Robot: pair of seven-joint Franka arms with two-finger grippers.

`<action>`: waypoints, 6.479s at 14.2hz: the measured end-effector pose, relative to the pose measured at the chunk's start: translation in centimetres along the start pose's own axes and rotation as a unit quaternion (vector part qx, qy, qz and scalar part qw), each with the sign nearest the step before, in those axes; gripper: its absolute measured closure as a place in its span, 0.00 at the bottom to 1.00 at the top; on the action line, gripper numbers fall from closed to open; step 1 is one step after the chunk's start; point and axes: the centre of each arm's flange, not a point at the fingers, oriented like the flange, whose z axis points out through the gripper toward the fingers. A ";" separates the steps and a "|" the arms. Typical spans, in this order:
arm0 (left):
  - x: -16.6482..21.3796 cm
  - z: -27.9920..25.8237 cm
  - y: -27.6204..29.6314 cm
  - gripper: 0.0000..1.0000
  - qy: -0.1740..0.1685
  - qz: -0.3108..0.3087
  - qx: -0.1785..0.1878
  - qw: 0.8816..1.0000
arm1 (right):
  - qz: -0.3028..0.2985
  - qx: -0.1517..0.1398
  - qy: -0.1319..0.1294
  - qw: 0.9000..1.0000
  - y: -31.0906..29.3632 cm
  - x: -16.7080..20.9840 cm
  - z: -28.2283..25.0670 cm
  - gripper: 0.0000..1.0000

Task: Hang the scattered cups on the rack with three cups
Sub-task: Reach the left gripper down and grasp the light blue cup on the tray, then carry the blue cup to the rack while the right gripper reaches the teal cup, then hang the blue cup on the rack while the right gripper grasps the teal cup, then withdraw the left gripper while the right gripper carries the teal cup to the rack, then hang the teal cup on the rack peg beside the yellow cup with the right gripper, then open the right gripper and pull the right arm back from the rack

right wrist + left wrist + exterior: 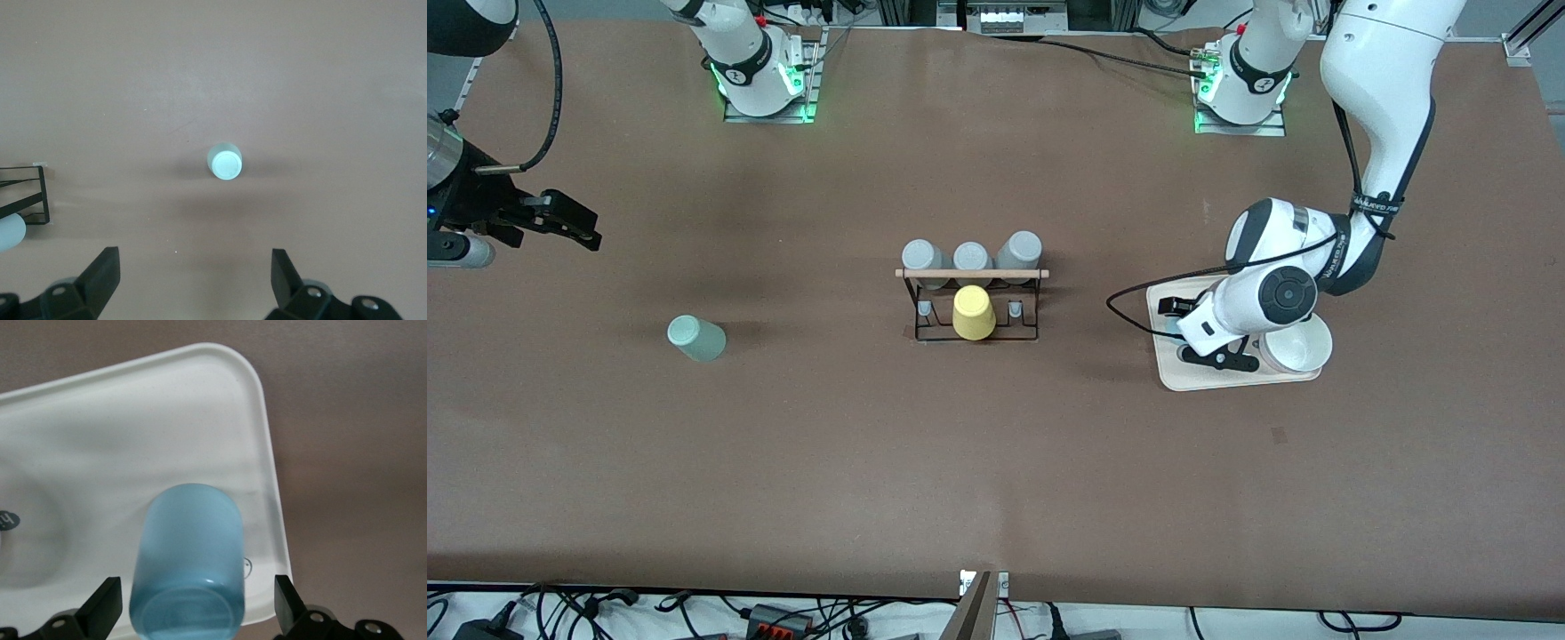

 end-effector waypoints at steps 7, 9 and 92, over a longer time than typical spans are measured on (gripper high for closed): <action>0.1 0.5 -0.5 0.32 -0.004 -0.005 -0.001 1.000 | 0.000 -0.001 -0.024 1.000 0.0 1.1 2.7 0.00; 0.2 -0.2 -0.2 0.32 -0.002 -0.002 -0.002 1.000 | 0.000 -0.001 -0.037 0.999 -0.1 1.7 4.2 0.00; -6.7 -33.4 -6.2 0.00 0.087 -0.082 0.030 0.992 | 0.058 0.018 0.003 0.998 -38.9 2.3 20.9 0.00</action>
